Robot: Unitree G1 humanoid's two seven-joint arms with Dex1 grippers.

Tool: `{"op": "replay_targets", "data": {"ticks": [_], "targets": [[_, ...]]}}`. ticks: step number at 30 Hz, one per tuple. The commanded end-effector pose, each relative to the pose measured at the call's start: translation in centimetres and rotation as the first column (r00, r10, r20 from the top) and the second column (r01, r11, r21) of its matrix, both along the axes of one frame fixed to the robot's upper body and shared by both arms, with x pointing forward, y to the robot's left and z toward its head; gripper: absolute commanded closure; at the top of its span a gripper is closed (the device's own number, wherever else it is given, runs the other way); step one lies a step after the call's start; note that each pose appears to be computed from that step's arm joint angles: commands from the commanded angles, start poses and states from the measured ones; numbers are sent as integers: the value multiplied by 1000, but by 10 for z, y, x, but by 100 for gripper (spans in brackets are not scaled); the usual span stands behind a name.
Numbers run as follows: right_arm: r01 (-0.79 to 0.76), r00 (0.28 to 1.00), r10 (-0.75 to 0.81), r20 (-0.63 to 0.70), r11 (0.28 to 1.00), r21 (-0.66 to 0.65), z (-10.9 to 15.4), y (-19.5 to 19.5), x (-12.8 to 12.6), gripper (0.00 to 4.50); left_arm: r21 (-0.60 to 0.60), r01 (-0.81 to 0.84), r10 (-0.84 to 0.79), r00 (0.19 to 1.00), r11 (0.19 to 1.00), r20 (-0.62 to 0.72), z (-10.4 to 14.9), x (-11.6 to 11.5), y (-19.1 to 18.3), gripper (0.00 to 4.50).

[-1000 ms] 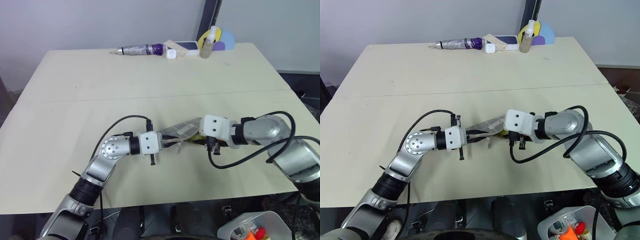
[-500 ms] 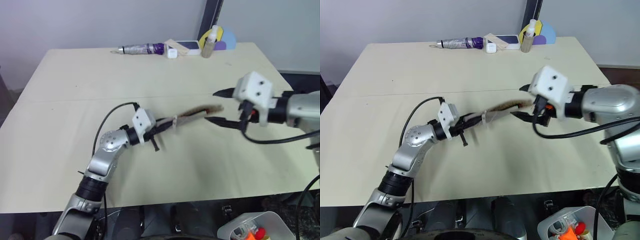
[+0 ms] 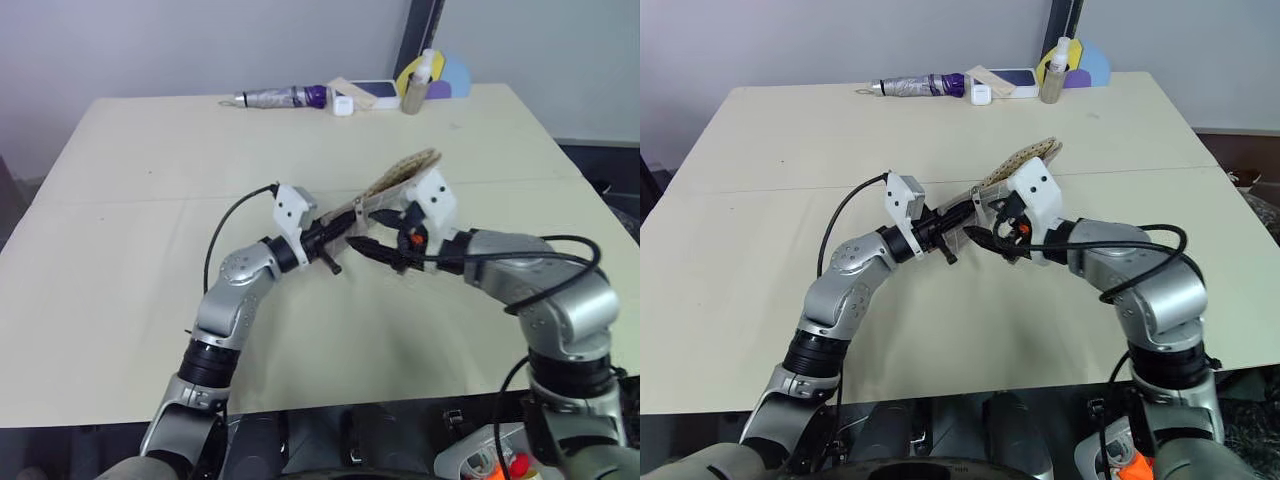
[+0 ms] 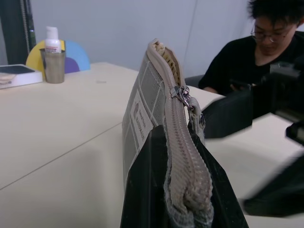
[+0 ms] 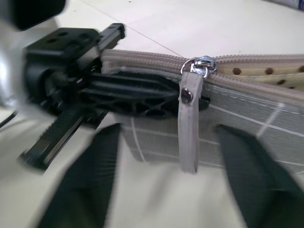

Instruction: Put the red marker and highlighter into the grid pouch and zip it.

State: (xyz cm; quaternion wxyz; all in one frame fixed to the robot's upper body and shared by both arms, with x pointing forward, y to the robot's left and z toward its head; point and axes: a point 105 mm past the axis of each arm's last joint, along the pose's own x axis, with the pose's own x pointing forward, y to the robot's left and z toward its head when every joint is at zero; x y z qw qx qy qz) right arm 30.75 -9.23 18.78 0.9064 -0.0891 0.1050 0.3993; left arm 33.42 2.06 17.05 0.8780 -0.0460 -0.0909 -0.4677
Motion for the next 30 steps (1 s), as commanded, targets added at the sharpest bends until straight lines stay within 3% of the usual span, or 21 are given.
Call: {"op": "replay_targets", "data": {"ticks": [1,3,7,12,17,21,23,26,30], "targets": [[27,999,-28,26,999,25,8,1,6,368,-17,4,-3,999,1000,54,13,-4,-2,450],[36,999,-36,22,999,24,8,0,7,448,-15,-1,2,998,1000,56,13,-3,-1,450],[64,997,-63,49,998,-15,14,-13,10,448,19,-28,26,996,999,91,11,-1,5,450],[222,963,-195,186,965,-137,44,-60,25,448,139,-62,36,983,988,179,1,2,19,450],[496,848,-390,360,823,-278,77,-132,43,448,273,-40,-30,969,961,247,-15,-4,31,450],[532,832,-408,375,779,-333,71,-148,45,448,302,-11,-68,966,953,251,-21,-11,34,450],[451,883,-341,324,810,-376,58,-140,38,448,294,36,-99,974,955,204,-25,-15,35,450],[309,946,-240,219,873,-379,41,-122,24,366,294,69,-117,982,953,146,-30,-19,39,353],[207,977,-162,138,872,-443,14,-119,4,159,299,36,-67,994,954,92,-31,-20,59,145]]}}
